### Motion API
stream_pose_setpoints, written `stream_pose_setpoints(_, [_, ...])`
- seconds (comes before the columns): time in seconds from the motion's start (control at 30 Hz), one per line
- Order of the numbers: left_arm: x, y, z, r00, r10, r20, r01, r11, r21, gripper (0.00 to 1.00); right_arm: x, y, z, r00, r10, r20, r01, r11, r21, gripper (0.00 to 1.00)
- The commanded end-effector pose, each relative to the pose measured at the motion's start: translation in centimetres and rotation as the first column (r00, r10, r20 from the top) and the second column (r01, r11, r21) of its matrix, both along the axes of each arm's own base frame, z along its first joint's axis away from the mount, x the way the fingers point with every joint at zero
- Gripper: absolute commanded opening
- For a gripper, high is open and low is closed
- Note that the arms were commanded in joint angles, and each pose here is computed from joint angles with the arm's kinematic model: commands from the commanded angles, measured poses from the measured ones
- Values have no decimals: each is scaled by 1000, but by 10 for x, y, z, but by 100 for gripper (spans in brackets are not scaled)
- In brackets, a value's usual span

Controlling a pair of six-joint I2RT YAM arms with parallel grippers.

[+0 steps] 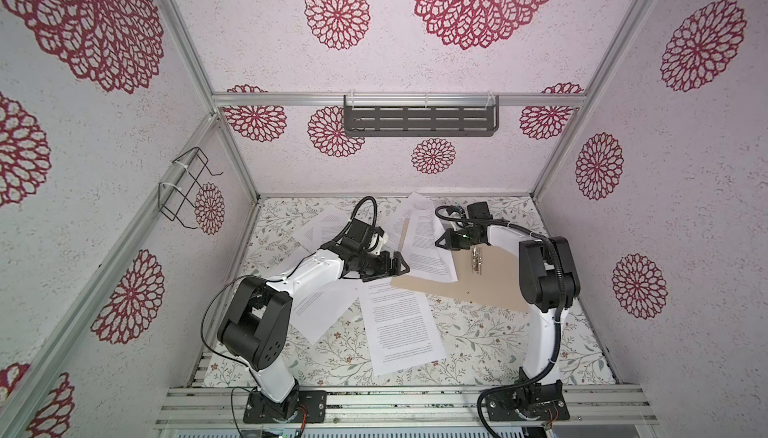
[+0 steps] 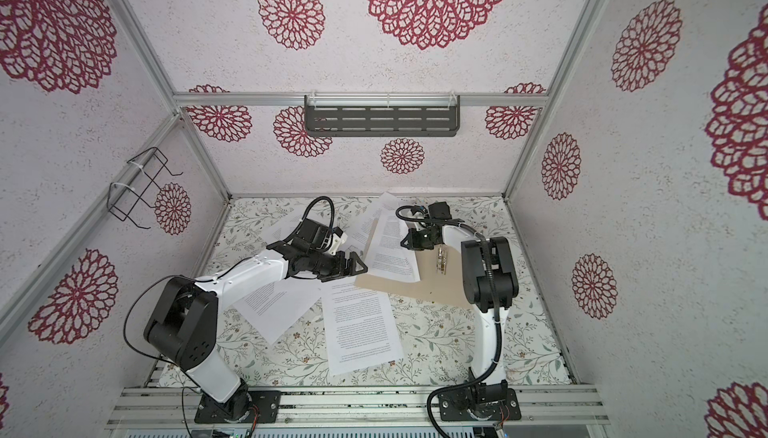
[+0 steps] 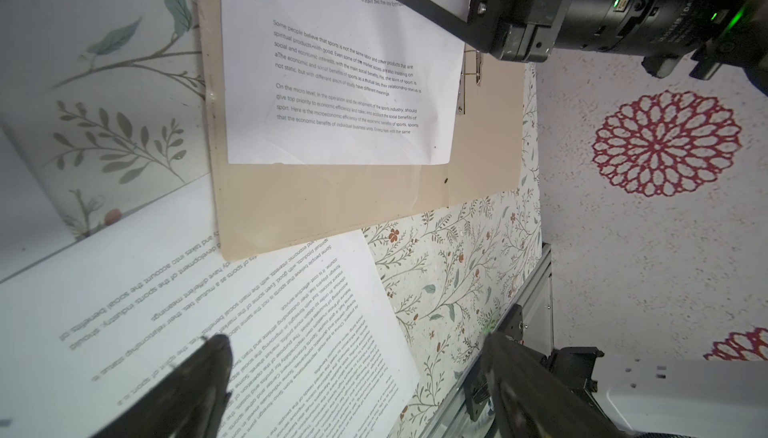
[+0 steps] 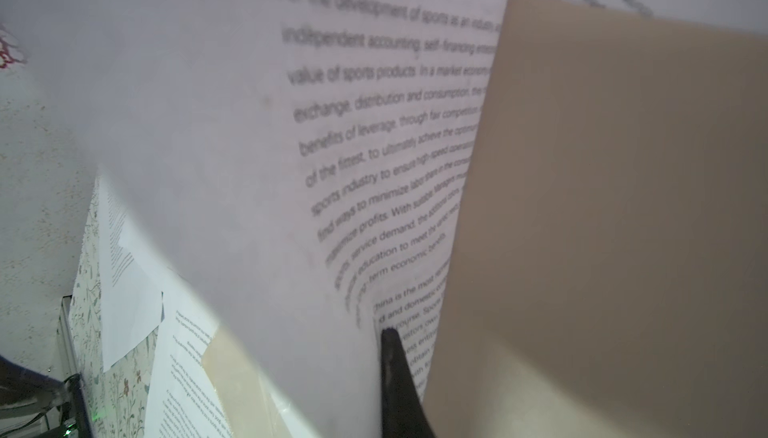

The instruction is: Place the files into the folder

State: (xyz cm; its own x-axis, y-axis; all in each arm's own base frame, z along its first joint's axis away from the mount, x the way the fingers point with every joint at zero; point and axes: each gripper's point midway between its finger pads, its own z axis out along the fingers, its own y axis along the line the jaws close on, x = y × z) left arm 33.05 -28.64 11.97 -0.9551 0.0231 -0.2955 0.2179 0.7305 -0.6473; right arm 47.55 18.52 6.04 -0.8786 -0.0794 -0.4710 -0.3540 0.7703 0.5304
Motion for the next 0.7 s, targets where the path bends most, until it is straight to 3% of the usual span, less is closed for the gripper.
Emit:
stream_pose_setpoints(0.0, [1, -3, -3, 1000, -1, 12, 1, 1000, 0, 97, 4, -17, 26, 998, -36, 57, 39, 998, -48, 0])
stream_pose_setpoints(0.17, [2, -3, -7, 1000, 4, 6, -4, 1000, 5, 97, 6, -24, 22, 999, -36, 39, 40, 995, -92, 0])
stream_pose_setpoints(0.67, [4, -4, -17, 1000, 7, -10, -7, 1000, 11, 97, -14, -13, 16, 999, -49, 11, 49, 999, 3, 0])
